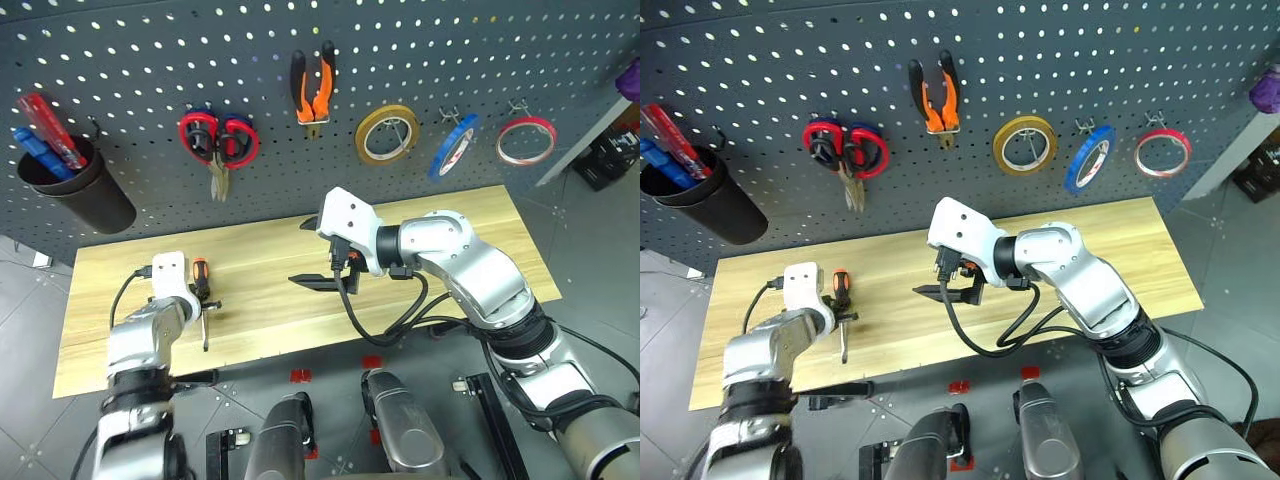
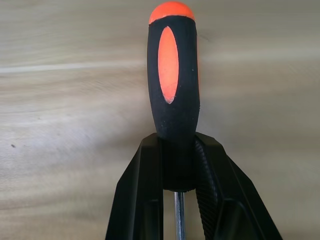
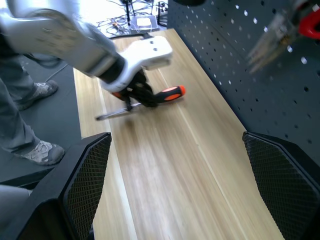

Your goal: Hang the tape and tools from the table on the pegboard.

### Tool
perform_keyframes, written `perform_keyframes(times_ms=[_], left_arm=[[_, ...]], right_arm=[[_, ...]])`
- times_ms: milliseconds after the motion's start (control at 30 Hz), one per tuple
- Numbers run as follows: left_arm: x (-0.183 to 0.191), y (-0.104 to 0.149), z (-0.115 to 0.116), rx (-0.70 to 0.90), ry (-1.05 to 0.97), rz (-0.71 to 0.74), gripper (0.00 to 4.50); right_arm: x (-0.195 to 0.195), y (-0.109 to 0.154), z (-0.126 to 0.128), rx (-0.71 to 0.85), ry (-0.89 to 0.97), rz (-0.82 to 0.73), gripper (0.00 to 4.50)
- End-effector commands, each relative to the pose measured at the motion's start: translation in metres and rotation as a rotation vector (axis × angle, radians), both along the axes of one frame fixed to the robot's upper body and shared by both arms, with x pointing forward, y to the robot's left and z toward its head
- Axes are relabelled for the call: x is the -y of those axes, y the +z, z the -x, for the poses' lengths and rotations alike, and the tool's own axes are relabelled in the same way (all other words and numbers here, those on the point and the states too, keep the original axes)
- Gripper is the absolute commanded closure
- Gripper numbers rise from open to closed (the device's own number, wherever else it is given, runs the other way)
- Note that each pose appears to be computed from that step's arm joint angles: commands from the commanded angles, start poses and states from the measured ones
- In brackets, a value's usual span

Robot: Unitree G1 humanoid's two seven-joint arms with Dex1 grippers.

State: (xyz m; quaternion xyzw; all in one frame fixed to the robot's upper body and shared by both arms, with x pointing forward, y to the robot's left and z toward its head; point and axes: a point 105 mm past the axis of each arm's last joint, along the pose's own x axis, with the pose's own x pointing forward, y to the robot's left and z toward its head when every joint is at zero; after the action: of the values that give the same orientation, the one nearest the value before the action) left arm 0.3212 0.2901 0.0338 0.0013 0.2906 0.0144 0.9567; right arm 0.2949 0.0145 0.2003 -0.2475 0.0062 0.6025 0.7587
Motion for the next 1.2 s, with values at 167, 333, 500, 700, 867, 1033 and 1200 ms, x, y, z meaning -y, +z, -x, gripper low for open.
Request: perform_keyframes(times_ms=[167,333,500,700,867,1033,1200], left_arm=[[0.036,0.087,0.044,0.412,-0.181,-0.092,3.99],[0.054,0.133,0.063,0.612,-0.194,-0.147,3.99],[0.041,0.176,0.064,0.769,-0.157,-0.199,3.99],[0.040,0.234,0.066,0.974,-0.220,-0.208,3.99],[0.025,0.287,0.067,1.136,-0.172,-0.264,3.99],[0.002,0.324,0.063,1.256,-0.094,-0.294,3.99],[-0.014,0.324,0.050,1.289,-0.055,-0.311,3.99]], right_arm=[[0.005,0.033,0.016,0.032,0.047,-0.189,0.00],[0.004,0.054,0.005,0.051,-0.002,-0.283,0.00],[0.002,0.070,-0.001,0.084,-0.007,-0.333,0.00],[-0.001,0.092,0.001,0.120,-0.005,-0.394,0.00],[0.001,0.102,0.000,0.126,-0.028,-0.427,0.00],[-0.001,0.108,-0.003,0.150,-0.042,-0.444,0.00],[-0.012,0.118,-0.004,0.176,-0.038,-0.477,0.00]])
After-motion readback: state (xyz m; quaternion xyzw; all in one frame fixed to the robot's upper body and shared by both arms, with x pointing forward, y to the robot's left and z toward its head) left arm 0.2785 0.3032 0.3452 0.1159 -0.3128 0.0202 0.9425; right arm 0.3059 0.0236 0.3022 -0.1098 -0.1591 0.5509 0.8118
